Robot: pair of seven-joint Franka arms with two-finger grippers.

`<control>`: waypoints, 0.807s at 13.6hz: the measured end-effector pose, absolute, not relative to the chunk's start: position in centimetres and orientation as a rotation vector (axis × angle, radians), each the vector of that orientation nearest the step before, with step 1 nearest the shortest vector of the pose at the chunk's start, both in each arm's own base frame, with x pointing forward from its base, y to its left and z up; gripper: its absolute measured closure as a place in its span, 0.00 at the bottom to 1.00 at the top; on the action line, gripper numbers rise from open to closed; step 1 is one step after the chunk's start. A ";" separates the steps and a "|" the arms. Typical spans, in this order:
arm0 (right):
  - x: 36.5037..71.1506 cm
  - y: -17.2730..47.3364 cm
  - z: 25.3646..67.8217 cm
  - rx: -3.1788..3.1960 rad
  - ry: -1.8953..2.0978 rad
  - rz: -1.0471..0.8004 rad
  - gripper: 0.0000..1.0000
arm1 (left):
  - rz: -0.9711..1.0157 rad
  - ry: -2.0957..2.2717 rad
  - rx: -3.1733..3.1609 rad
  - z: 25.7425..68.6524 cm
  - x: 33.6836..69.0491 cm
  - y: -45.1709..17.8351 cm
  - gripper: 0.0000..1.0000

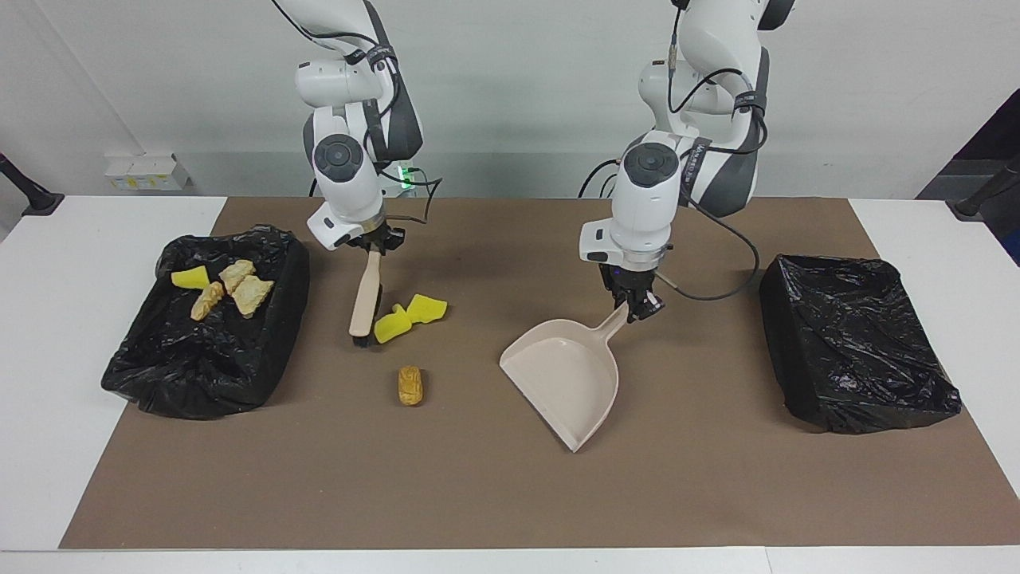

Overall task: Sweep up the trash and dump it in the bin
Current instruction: 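Pull the dustpan with the left gripper while the right gripper brings the brush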

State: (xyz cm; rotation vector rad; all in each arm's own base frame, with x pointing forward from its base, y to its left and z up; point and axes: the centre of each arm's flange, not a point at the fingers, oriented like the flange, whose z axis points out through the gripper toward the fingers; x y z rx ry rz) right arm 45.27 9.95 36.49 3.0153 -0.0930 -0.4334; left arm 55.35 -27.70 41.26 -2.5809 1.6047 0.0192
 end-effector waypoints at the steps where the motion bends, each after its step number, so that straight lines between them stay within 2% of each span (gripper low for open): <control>1: 45.4 10.0 36.9 3.012 -0.092 -0.441 0.74 | 0.029 1.663 -2.544 41.1 55.4 -27.5 0.67; 5: 45.7 10.0 39.9 2.980 -0.093 -0.524 0.74 | 0.064 1.811 -2.445 40.3 54.3 -27.7 0.67; 11: 44.5 7.9 35.6 2.995 -0.091 -0.510 0.74 | 0.057 2.111 -2.190 40.1 53.4 -27.6 0.67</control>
